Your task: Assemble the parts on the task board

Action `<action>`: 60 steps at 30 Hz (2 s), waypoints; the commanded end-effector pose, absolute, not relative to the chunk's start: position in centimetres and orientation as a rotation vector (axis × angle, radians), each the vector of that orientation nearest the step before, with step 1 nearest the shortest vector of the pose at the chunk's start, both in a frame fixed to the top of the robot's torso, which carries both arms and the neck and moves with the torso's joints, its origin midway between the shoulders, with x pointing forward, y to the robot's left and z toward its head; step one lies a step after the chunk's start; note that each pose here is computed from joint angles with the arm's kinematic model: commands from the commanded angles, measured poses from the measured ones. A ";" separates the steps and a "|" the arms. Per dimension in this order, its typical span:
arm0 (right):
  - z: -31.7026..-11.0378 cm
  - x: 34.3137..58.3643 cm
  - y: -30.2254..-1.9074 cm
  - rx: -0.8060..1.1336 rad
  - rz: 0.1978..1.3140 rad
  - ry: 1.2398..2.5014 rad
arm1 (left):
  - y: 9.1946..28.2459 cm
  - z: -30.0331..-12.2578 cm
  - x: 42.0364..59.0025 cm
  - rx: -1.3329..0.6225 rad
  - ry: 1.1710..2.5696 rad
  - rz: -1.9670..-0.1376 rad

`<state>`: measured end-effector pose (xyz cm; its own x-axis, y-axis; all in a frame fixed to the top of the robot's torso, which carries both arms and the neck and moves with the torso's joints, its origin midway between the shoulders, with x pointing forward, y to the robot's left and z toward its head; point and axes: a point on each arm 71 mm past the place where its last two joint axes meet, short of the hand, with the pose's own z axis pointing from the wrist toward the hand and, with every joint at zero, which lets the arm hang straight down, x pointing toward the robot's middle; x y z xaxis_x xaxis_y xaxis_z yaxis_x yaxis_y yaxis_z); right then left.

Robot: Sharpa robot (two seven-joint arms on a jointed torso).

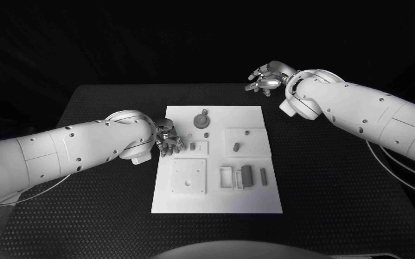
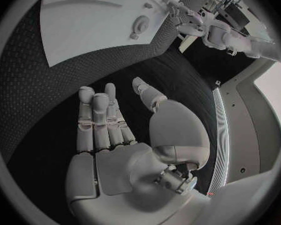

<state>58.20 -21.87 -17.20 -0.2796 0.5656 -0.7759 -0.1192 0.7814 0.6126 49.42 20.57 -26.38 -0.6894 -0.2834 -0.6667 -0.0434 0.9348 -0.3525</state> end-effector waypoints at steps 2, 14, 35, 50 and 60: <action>-17.3 58.2 -21.9 0.335 0.685 1.758 | 20.6 -26.1 49.6 -0.241 2.292 -0.405; -17.3 58.2 -21.9 0.337 0.684 1.753 | 20.4 -25.1 50.0 -0.250 2.268 -0.427; -17.3 58.2 -21.9 0.336 0.683 1.757 | 20.6 -25.1 49.9 -0.237 2.305 -0.425; -17.4 58.3 -22.0 0.337 0.679 1.762 | 21.2 -24.7 50.4 -0.246 2.401 -0.441; -17.5 58.3 -21.8 0.336 0.681 1.769 | 21.0 -24.0 51.1 -0.228 2.421 -0.435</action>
<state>58.31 -21.88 -17.46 -0.2923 0.5590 -0.7760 -0.1101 0.7863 0.6079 51.30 21.21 -23.85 -0.7342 -0.2899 -0.6140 -0.0587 0.9280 -0.3680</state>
